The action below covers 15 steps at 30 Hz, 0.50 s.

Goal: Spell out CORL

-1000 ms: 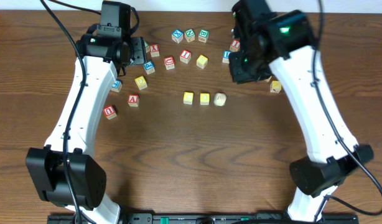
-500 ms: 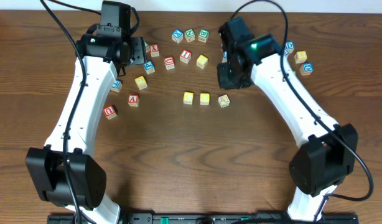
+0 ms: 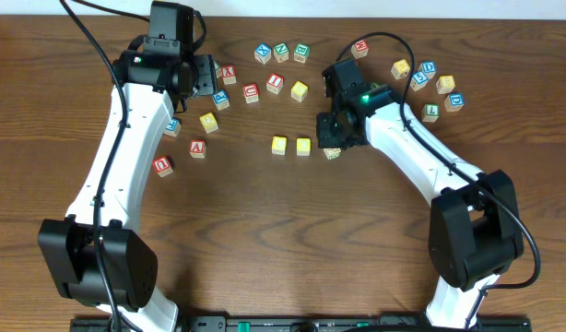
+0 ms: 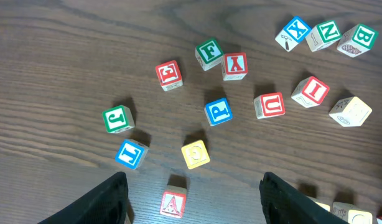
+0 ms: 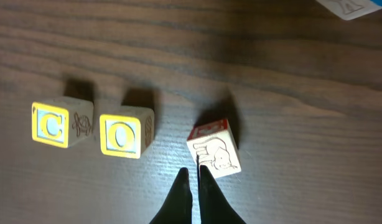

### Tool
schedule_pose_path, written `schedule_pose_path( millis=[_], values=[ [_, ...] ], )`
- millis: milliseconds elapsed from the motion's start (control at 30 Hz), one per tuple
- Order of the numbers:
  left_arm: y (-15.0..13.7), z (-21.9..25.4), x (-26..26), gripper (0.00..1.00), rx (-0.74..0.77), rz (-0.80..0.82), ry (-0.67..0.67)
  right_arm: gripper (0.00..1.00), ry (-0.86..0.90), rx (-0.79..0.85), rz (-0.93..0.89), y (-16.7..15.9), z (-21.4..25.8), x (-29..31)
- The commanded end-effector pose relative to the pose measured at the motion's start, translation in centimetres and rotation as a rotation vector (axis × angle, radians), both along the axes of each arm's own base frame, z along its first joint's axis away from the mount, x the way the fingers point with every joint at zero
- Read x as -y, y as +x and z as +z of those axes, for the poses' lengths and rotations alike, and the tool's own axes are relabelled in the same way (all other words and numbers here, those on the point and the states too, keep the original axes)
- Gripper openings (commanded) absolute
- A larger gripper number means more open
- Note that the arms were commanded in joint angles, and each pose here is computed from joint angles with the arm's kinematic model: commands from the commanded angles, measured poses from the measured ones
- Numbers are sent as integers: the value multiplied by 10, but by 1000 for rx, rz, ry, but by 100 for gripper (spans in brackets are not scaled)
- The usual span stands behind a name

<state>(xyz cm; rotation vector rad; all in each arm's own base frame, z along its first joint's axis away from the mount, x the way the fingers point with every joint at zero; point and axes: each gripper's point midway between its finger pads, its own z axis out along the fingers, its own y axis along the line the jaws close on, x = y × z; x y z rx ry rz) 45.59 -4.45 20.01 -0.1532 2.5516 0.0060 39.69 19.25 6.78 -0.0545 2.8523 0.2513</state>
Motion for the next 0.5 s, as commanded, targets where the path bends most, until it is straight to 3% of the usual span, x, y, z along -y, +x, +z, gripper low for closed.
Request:
schedule_pose_path(
  millis=[0,467],
  values=[
    [2,-6,-3,67,-12,6,18,1,23,-2,-59,3,-5,2],
    [1,-6,-2,67,-13,2,13,1,23,-143,9,-19,-45,-10]
  ],
)
